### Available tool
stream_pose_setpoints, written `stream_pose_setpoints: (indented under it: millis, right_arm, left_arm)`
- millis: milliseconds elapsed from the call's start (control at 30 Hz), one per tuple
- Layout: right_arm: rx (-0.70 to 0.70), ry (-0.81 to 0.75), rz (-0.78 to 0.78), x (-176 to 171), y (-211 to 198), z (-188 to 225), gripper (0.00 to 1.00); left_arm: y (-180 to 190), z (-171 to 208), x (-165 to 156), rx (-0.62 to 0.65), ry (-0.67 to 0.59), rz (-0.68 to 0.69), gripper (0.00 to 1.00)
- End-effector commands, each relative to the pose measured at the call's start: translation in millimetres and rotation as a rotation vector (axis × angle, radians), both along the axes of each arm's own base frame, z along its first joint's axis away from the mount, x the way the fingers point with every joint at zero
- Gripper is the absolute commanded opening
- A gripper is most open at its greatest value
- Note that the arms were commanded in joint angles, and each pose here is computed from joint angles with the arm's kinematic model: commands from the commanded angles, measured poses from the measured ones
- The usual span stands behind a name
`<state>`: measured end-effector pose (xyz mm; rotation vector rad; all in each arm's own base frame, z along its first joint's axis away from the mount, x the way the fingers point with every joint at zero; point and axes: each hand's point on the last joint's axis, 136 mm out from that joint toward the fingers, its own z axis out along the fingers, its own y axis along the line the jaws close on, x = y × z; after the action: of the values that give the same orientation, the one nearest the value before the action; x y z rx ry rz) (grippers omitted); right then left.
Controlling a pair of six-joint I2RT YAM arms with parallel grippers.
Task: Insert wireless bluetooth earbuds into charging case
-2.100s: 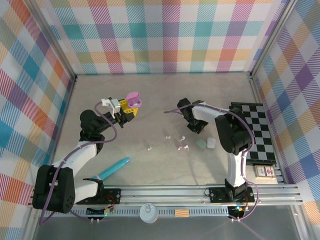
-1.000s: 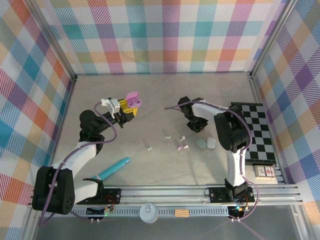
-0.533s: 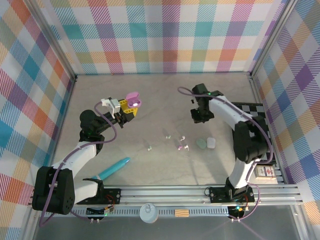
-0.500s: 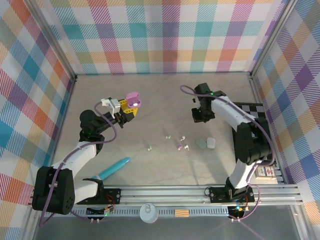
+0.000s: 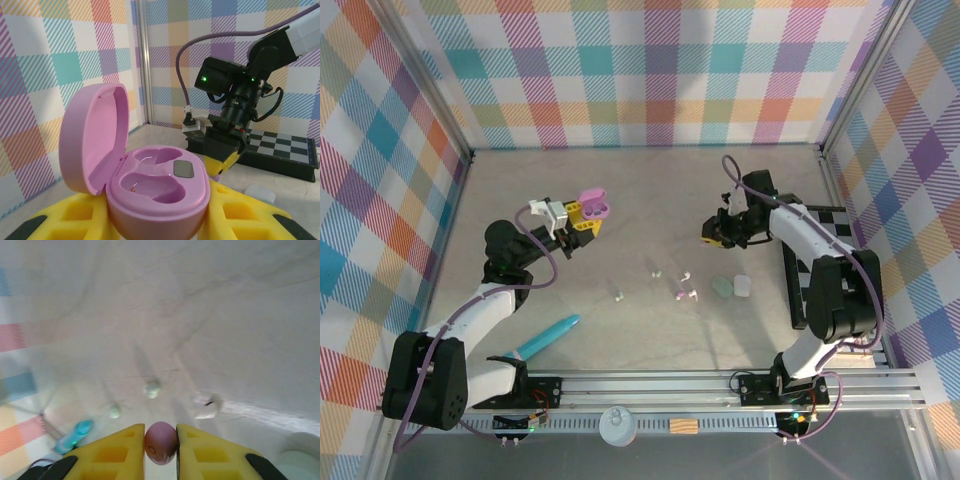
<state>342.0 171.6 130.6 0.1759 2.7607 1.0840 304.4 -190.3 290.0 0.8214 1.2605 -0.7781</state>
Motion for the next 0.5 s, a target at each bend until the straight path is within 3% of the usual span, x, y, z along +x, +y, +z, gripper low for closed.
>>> stream_pose_setpoints:
  millis: [0,467]
  right_arm:
    - [0.170,-0.005,-0.011,-1.1,11.6,28.4,0.20]
    - [0.218,0.039,0.007,-15.9,12.7,45.5,0.20]
  left_arm:
    - [-6.3,5.6,-1.9,0.012,-0.038,-0.019,0.29]
    - [-31.7,-4.4,-7.8,0.031,-0.024,-0.085,0.29]
